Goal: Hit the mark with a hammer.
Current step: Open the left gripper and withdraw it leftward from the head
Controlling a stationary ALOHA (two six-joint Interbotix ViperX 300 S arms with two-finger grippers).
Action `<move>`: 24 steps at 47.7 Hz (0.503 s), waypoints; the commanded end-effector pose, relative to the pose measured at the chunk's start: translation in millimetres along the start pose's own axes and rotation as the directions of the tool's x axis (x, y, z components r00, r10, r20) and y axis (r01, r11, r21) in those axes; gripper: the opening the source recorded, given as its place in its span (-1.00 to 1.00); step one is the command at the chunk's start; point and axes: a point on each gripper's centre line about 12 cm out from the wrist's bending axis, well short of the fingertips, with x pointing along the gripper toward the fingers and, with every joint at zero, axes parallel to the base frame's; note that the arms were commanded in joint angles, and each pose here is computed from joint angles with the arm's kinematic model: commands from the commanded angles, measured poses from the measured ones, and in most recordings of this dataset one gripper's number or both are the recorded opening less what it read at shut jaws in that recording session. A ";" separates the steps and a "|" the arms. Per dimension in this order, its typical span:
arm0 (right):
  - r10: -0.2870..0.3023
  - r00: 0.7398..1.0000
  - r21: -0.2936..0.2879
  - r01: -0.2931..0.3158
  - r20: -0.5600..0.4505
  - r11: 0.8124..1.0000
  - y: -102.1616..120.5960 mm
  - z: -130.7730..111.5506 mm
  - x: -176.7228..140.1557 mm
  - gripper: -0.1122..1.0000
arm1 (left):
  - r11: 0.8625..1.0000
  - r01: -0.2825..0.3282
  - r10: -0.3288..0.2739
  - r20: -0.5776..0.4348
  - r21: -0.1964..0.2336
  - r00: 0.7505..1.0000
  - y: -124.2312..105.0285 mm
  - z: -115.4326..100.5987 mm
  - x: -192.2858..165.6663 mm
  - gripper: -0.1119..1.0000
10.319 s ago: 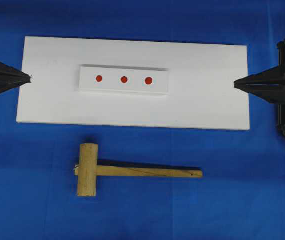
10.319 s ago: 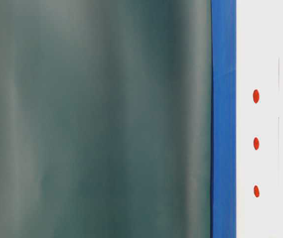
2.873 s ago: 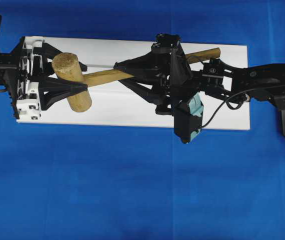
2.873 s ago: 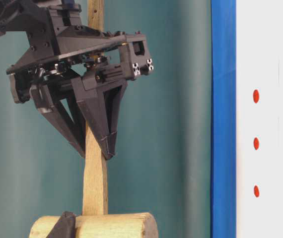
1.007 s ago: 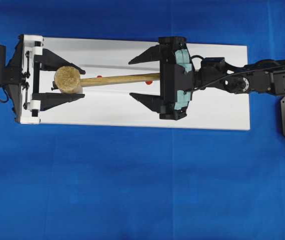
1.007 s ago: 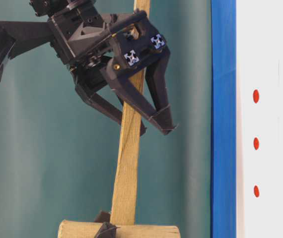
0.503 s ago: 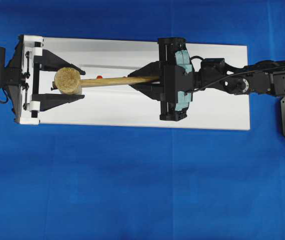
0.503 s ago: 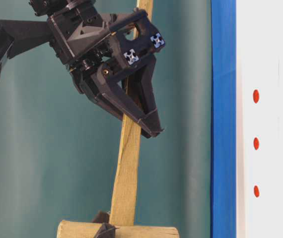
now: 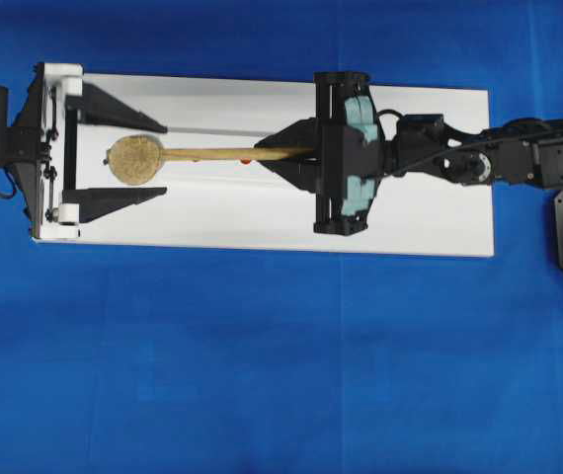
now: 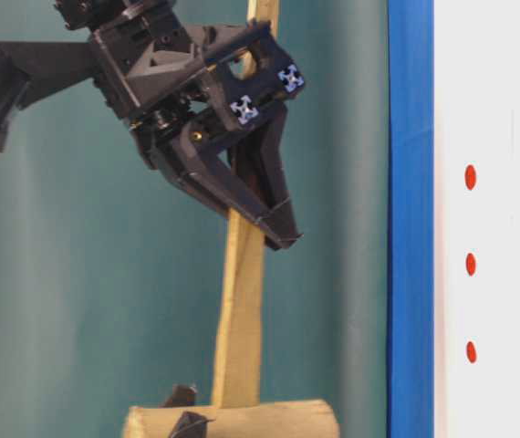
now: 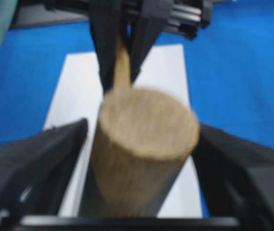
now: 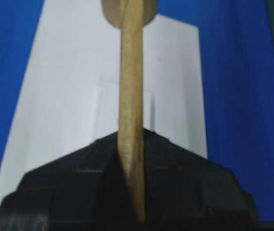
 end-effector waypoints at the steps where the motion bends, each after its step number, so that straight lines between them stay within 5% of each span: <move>1: -0.010 0.999 0.017 0.010 0.044 1.000 -3.3 16.0 -5.7 -0.77 | 1.000 -0.011 0.011 0.012 -0.002 1.000 3.4 5.2 -2.4 0.75; 24: 0.007 1.000 0.092 -0.009 0.022 0.996 -3.0 3.6 -26.6 -0.77 | 1.000 -0.020 0.020 0.014 0.004 1.000 3.9 -1.6 -58.6 0.72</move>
